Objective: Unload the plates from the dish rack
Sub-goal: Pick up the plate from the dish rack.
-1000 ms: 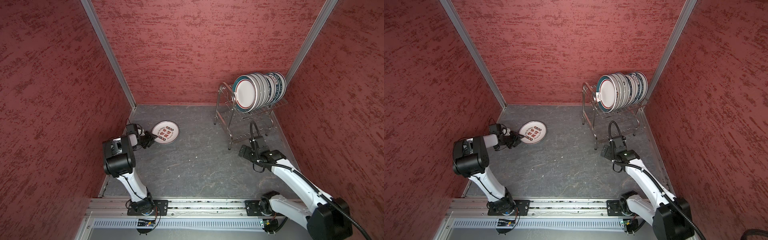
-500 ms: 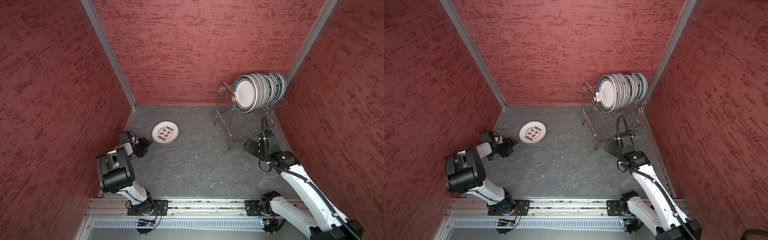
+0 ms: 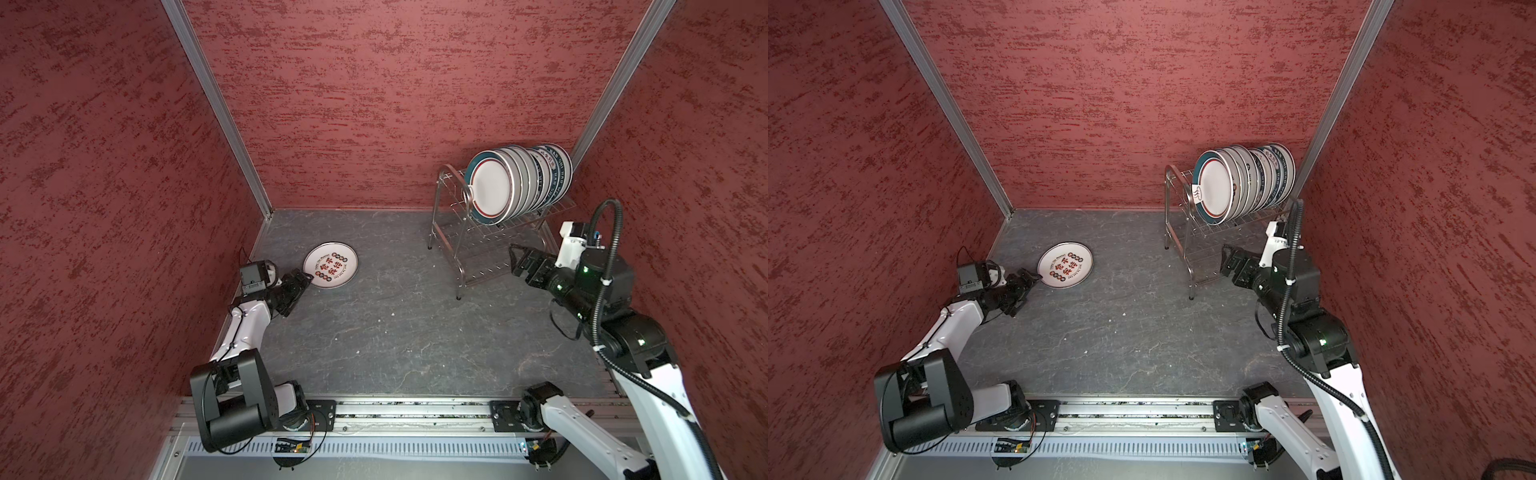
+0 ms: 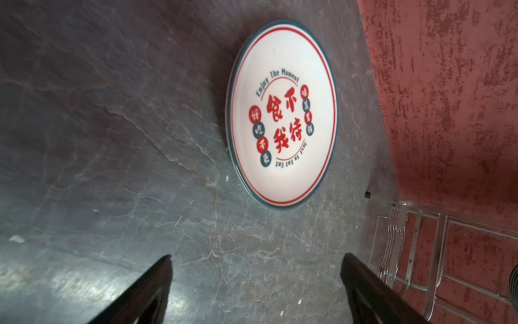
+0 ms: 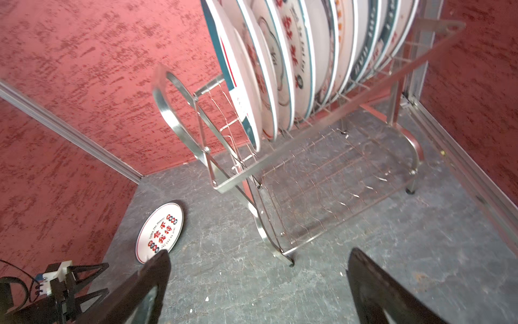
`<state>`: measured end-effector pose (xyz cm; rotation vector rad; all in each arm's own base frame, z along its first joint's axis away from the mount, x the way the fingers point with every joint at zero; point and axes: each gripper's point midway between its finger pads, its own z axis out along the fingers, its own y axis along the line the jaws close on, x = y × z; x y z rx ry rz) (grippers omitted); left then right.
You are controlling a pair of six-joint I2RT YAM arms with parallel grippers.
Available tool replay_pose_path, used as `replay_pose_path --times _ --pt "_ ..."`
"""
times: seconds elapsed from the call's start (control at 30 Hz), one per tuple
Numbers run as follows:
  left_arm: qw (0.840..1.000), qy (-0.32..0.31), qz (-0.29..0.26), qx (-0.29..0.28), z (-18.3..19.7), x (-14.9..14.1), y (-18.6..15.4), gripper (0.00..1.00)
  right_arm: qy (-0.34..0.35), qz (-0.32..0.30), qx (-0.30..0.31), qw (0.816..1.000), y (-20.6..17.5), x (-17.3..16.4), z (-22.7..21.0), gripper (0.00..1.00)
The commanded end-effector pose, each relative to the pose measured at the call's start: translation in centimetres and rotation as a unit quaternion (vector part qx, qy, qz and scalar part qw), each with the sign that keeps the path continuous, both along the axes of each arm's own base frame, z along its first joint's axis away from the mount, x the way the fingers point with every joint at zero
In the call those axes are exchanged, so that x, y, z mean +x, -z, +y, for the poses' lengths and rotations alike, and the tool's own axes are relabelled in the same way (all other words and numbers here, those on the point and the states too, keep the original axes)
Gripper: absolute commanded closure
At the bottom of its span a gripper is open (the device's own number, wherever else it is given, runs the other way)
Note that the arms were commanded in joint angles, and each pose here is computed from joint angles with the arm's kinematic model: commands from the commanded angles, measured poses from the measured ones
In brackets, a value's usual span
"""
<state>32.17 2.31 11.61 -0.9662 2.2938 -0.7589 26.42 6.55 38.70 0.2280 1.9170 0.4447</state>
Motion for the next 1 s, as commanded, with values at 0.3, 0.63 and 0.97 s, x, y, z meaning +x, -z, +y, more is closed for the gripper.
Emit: replay_pose_path --times 0.3,0.63,0.97 --pt "1.0 0.0 -0.021 0.014 -1.1 -2.3 -4.7 0.01 -0.068 -0.048 -0.036 0.996 -9.2 6.6 3.7 0.01" --pt "0.999 0.023 -0.019 0.034 -3.9 -2.8 -6.9 0.0 -0.065 0.0 -0.053 0.996 -8.7 11.8 3.8 0.01" --pt "0.997 0.061 -0.02 0.03 -6.5 -2.6 -7.8 0.0 -0.075 0.021 -0.047 0.996 -7.4 14.9 2.8 0.01"
